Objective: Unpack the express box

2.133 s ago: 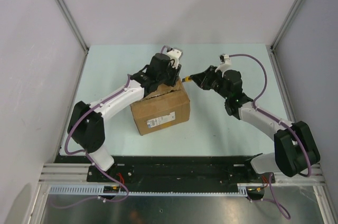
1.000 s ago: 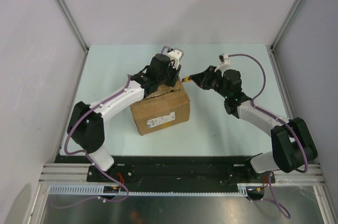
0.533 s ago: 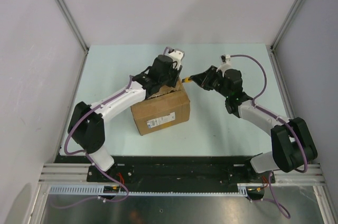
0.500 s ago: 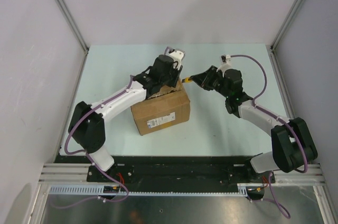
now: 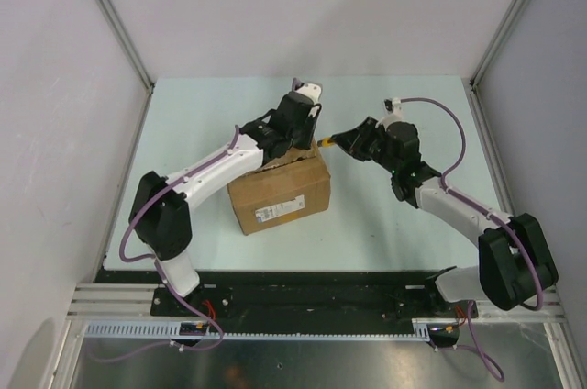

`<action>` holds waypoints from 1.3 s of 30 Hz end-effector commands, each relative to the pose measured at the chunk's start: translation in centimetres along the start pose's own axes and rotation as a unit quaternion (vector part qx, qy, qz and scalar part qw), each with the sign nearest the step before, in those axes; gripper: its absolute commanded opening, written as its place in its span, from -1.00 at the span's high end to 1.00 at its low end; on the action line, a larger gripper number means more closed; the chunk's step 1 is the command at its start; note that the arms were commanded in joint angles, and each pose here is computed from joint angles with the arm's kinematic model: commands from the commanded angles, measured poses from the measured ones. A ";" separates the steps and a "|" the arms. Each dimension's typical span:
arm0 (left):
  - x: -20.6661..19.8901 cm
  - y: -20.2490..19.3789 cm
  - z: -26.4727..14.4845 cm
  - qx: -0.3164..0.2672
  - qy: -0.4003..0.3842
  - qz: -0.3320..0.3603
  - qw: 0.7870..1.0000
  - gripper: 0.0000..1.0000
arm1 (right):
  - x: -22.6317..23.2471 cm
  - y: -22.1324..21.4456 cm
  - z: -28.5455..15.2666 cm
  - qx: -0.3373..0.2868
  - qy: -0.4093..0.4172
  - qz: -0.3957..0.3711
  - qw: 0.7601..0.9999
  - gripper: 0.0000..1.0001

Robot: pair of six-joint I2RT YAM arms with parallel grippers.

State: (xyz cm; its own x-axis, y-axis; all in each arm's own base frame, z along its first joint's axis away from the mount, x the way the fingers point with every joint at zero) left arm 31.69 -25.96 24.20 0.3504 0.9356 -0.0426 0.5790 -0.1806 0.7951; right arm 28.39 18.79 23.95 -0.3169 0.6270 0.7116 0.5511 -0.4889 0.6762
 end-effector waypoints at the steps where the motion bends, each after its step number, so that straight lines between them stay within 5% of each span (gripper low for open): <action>1: 2.0 -8.8 2.1 0.213 0.076 -0.002 0.974 0.29 | 1.3 -2.5 -1.6 0.086 0.009 -0.003 0.996 1.00; 39: 2.3 -11.0 3.3 0.273 0.118 -0.005 0.955 0.35 | 2.6 -3.9 -6.9 0.104 0.017 -0.017 0.994 1.00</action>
State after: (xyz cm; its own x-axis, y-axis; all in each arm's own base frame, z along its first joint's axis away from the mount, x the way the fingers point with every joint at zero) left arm 31.54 -27.44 23.38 0.2719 0.9491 -0.1591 0.6697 -0.0679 0.7395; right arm 23.81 17.71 24.72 -0.2960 0.6930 0.6574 0.5359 -0.4492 0.7148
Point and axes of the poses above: each gripper's point midway between its finger pads, its own z axis out along the fingers, its own x axis along the line the jaws close on, y = z × x, the point moved 10 cm from there along -z, back along the fingers, and after that the axes turned 4 degrees about -z, right-handed, at the moved point
